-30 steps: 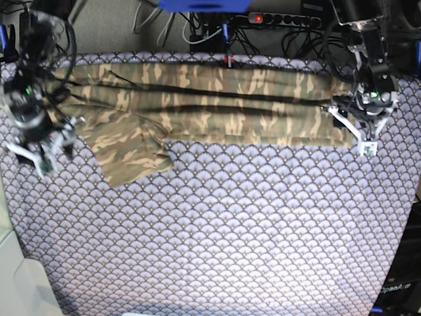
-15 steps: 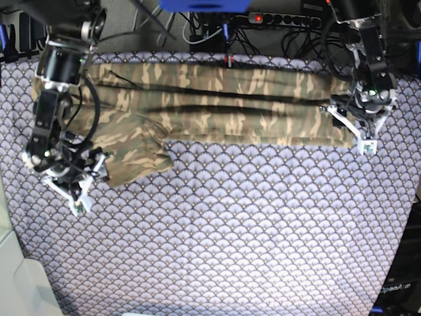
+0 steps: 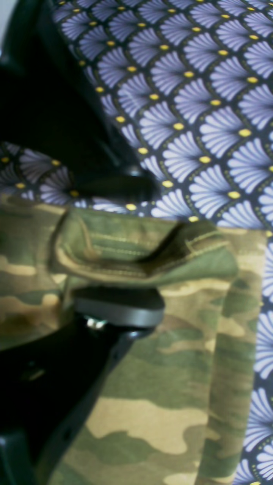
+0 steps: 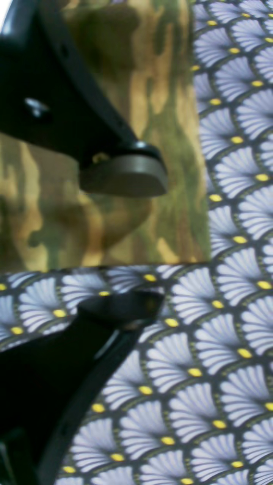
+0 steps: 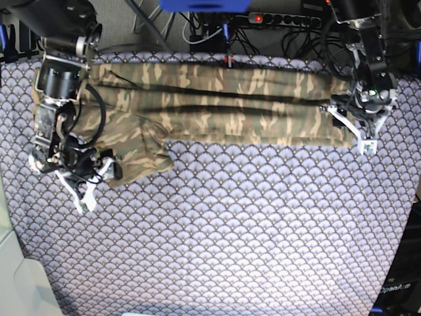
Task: Fold the T-shirt properly
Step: 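Move the right gripper to the loose sleeve flap and grasp it, then fold the sleeve flap up onto the strip with the right gripper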
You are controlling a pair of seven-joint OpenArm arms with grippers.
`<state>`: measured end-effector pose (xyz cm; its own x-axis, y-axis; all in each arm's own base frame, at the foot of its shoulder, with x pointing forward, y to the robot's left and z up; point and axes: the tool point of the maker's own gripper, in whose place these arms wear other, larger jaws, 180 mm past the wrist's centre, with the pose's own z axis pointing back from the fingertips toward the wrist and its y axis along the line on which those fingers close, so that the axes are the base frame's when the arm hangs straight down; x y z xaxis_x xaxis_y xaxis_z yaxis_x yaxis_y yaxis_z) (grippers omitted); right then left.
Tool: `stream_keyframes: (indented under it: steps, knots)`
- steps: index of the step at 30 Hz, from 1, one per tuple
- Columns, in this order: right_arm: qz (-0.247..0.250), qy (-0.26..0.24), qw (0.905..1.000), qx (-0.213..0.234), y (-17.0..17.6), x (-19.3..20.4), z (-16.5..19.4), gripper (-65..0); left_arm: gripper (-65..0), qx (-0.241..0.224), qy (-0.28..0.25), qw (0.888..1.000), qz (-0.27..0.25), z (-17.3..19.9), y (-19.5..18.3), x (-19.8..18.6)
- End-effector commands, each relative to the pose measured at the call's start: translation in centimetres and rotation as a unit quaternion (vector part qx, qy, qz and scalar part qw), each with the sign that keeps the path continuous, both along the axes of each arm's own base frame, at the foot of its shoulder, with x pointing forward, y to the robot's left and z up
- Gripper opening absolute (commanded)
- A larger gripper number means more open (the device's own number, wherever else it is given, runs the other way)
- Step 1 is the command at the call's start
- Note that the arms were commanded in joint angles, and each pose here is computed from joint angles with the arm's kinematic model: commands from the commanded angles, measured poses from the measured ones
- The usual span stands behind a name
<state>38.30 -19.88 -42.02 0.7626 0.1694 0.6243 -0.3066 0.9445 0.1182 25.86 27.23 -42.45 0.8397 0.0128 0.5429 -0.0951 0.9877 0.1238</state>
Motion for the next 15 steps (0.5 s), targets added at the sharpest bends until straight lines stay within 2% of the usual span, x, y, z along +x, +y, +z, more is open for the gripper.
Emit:
stream_keyframes:
  steps: [1,7,10,15]
  knots:
    - [-0.002,-0.011,0.9999,0.000,-0.2,0.9,0.9,-25.3,-29.3,0.001,0.010,1.000,-0.003,0.0,0.0,-0.2]
    - [0.004,-0.004,1.0000,0.007,0.8,0.6,0.5,-27.3,-29.3,0.001,0.008,1.000,-0.003,0.1,0.0,0.0]
    - [0.005,-0.004,0.9999,0.008,1.0,0.5,0.4,-35.1,-29.3,0.001,0.007,1.000,-0.003,0.1,0.0,0.0]
    - [0.005,-0.004,0.9999,0.008,1.0,0.5,0.4,-53.9,-29.3,0.001,0.007,1.000,-0.003,0.1,0.0,0.0]
